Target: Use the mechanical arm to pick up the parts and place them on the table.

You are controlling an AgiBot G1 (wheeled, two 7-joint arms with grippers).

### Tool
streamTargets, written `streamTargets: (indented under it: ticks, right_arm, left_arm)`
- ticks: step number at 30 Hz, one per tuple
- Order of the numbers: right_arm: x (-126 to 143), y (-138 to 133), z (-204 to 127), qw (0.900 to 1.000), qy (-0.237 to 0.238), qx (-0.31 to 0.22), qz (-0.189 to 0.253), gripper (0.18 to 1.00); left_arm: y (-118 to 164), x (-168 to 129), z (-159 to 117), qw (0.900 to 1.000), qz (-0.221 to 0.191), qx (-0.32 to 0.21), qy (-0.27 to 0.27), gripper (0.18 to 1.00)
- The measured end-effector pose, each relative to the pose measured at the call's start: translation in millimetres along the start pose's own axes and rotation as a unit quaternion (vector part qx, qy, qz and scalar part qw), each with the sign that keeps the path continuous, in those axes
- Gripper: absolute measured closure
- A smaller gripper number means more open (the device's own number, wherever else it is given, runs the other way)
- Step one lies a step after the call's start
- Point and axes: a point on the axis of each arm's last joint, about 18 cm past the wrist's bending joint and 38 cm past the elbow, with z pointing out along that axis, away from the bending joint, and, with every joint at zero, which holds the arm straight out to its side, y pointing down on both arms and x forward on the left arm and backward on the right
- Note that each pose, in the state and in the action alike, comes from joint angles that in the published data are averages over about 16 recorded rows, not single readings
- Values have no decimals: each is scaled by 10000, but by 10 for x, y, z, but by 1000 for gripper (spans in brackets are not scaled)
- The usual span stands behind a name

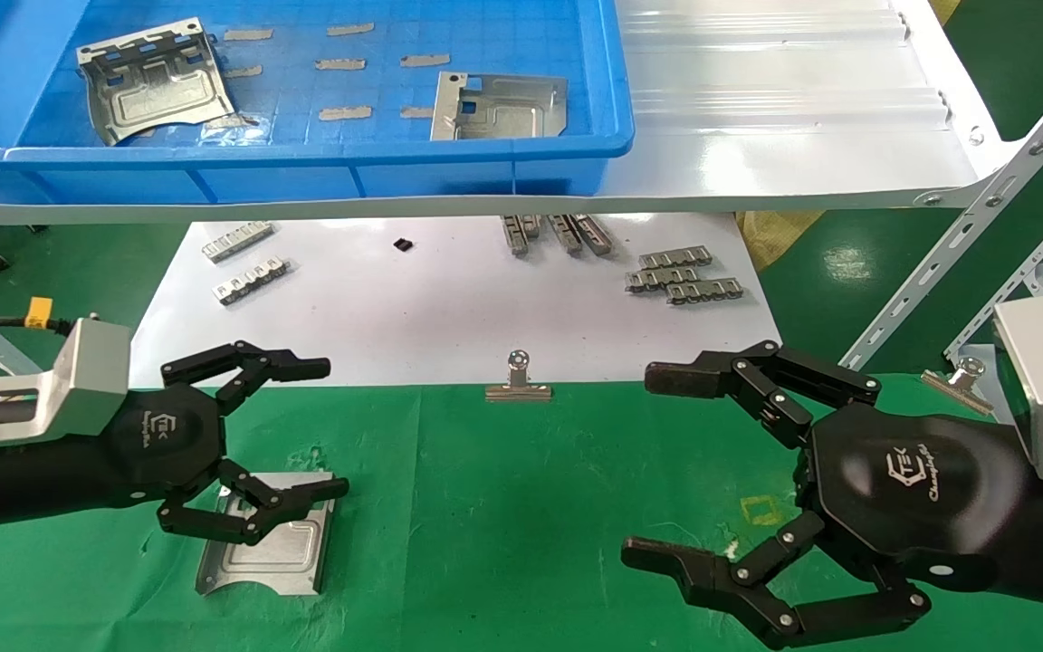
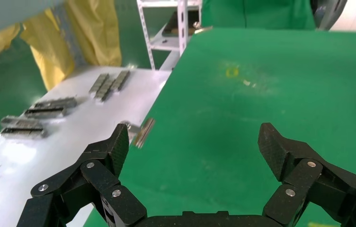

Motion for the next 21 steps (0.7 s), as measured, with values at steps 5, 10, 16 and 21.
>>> streamTargets:
  ticks: [5,10,16,21]
  right_arm:
    - [0,0,0,10000,0,0,0,178]
    - [0,0,0,10000,0,0,0,178]
    - [0,0,0,10000,0,0,0,178]
    - [0,0,0,10000,0,0,0,178]
  left_arm:
    - [-115,86,13,9998,-77,188,77,183]
    - [-236,182,19,9991,-150,361,166,183]
    - [-386,310,16,9978,-233,546,288,183]
    - [-514,429,8,9964,-297,680,405,183]
